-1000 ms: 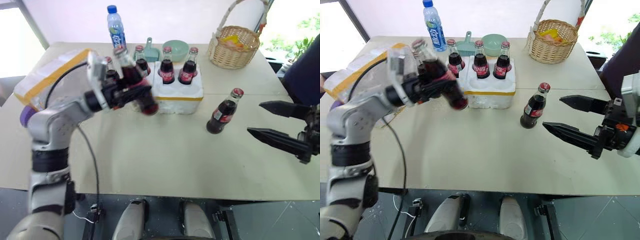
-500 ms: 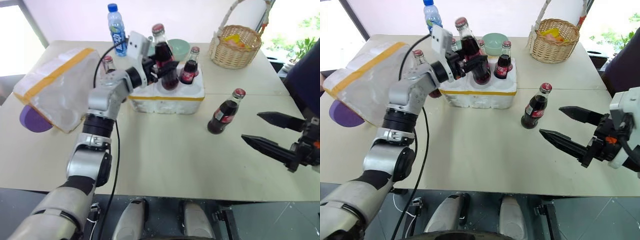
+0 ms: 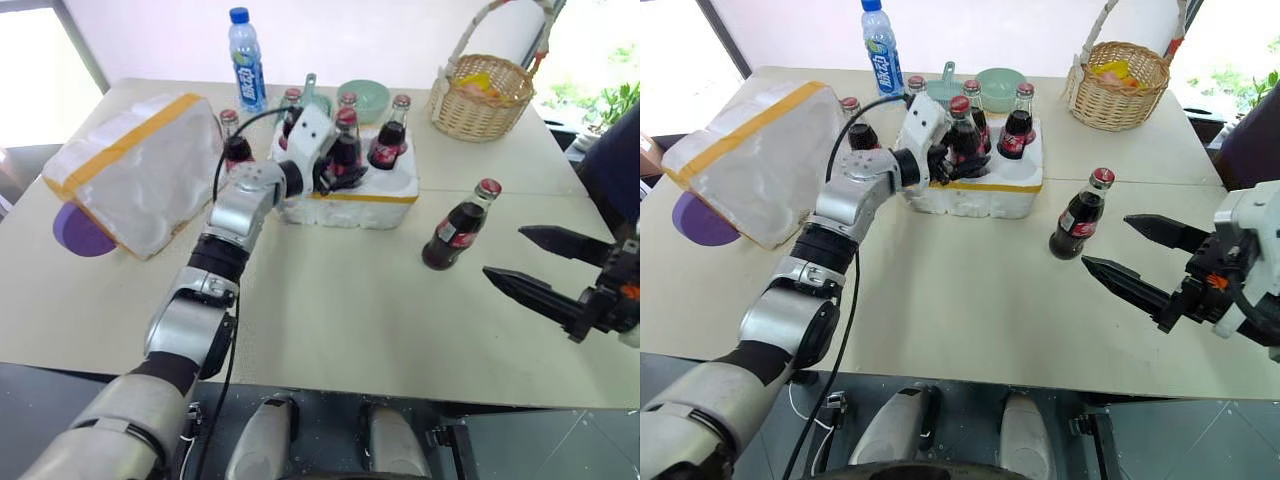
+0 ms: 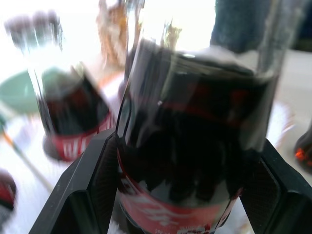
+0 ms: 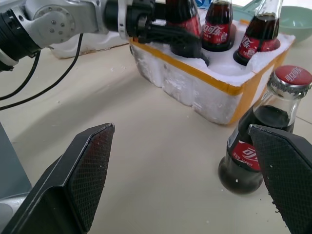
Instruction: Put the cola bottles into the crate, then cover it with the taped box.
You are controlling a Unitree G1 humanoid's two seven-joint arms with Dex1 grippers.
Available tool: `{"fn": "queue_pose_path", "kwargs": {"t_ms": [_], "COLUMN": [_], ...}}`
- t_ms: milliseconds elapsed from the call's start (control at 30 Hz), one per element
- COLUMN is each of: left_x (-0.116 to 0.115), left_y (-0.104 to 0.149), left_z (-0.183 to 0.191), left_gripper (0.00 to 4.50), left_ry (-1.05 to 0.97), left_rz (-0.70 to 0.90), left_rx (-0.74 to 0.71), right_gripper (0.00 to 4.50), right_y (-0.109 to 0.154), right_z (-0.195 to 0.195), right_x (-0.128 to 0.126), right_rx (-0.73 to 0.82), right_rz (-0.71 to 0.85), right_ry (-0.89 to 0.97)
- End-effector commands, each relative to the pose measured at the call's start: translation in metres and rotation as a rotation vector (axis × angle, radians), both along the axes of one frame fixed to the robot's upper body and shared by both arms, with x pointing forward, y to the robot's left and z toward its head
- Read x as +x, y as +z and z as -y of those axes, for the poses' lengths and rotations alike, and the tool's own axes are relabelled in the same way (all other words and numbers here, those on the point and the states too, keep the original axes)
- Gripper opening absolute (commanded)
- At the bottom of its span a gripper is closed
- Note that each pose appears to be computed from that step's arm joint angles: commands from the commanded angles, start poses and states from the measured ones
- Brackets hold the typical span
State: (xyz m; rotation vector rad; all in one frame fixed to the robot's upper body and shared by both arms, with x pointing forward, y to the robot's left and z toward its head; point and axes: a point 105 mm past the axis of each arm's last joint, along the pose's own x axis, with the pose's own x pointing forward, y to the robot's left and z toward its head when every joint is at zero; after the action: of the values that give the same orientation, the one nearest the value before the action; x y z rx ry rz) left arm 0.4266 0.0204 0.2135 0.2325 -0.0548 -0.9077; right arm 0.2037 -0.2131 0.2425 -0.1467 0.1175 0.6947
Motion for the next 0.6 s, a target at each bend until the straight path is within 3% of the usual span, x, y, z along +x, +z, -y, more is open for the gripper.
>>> {"fn": "queue_pose_path", "kwargs": {"t_ms": [33,133,267,467,600], "left_x": [-0.001,-0.001,0.000,-0.002,-0.025], "left_y": [0.023,0.011,-0.010,0.001,0.023], "left_z": [0.004,0.009,0.016,-0.007,-0.043], "left_gripper": [3.12,3.12,4.48,4.48,4.48], "left_ry": [-0.015,-0.017,-0.011,0.013,-0.021], "left_rz": [0.042,-0.002,-0.047,-0.041,0.015], "left_rx": [-0.039,-0.026,0.009,-0.056,-0.160], "right_gripper": [4.50,4.50,4.50,4.50,4.50], "right_y": [0.006,0.005,0.008,0.012,0.010], "right_z": [0.002,0.001,-0.001,-0.005,-0.006], "right_x": [0.004,0.006,0.010,0.012,0.013], "right_rx": [-0.004,-0.007,-0.021,-0.028,-0.026], "right_rz": [0.042,0.044,0.052,0.062,0.059], "right_ry": [-0.014,-0.012,0.003,0.030,0.039]}}
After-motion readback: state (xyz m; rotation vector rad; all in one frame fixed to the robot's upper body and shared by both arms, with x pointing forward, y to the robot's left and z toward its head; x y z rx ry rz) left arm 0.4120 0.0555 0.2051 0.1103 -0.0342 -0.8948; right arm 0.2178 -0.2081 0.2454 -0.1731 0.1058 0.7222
